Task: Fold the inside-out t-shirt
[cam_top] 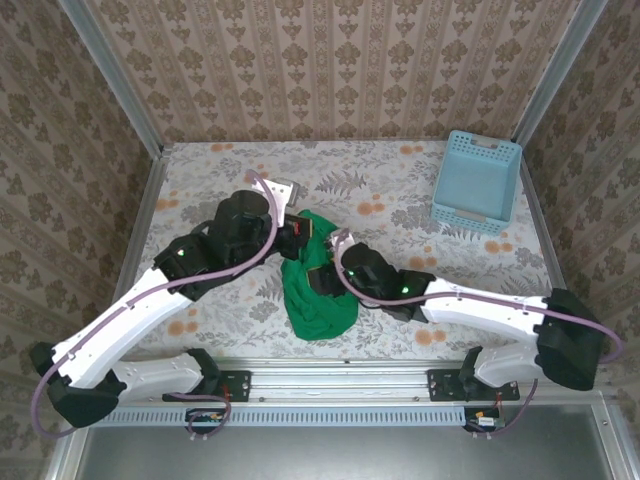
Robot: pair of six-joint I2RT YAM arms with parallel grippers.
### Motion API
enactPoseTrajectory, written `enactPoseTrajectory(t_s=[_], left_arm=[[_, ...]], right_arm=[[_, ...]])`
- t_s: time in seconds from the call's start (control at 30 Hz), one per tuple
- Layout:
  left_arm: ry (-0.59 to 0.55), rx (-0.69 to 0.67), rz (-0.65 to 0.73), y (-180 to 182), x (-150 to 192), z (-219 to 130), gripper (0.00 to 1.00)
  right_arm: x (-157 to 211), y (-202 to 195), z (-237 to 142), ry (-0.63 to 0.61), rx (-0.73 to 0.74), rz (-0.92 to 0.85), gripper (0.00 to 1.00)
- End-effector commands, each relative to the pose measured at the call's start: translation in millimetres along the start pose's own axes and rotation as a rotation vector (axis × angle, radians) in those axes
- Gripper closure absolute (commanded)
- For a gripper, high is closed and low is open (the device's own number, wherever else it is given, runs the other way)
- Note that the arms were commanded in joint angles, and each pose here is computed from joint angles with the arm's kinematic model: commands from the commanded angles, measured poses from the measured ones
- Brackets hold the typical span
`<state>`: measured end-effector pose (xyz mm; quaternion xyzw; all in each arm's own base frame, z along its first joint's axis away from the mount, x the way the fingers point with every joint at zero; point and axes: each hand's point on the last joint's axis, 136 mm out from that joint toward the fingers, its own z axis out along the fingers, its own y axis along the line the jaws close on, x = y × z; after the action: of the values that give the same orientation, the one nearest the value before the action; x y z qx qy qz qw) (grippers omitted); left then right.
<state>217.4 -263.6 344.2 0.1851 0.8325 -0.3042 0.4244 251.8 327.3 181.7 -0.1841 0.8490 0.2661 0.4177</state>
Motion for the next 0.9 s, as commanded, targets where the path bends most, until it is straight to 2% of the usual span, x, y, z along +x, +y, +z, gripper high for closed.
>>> enactPoseTrajectory(t_s=[0.0,0.07,0.13,0.23,0.3,0.4,0.47,0.57,0.63,0.73,0.87], left_arm=[[-0.102,-0.056,-0.025,10,-39,-31,1.0],[-0.144,-0.124,-0.026,24,-58,-49,1.0],[-0.198,-0.191,-0.026,39,-77,-70,1.0],[-0.282,-0.324,-0.025,67,-95,-100,1.0],[-0.283,-0.384,-0.047,83,-95,-104,1.0],[-0.197,-0.353,-0.071,88,-83,-79,1.0],[-0.109,-0.328,-0.083,90,-68,-52,1.0],[0.09,-0.316,-0.101,97,-35,-5,1.0],[0.181,-0.294,-0.106,98,-18,16,1.0],[0.219,-0.26,-0.114,95,-7,28,1.0],[0.295,-0.27,-0.103,103,8,48,1.0]], right_arm=[[-34,6,-8,-0.067,0.031,-0.036,0.68],[-48,8,-23,-0.098,0.025,-0.079,0.89],[-56,8,-40,-0.11,0.012,-0.122,0.98],[-55,10,-62,-0.112,-0.078,-0.139,1.0],[-50,14,-74,-0.143,-0.168,-0.108,1.0],[-45,20,-87,-0.192,-0.275,-0.053,1.0],[-43,19,-88,-0.207,-0.29,-0.026,1.0],[-46,0,-85,-0.23,-0.23,0.046,1.0],[-49,-17,-83,-0.245,-0.204,0.102,1.0],[-41,-49,-73,-0.209,-0.14,0.206,1.0],[-7,-80,-47,-0.075,0.002,0.238,1.0]])
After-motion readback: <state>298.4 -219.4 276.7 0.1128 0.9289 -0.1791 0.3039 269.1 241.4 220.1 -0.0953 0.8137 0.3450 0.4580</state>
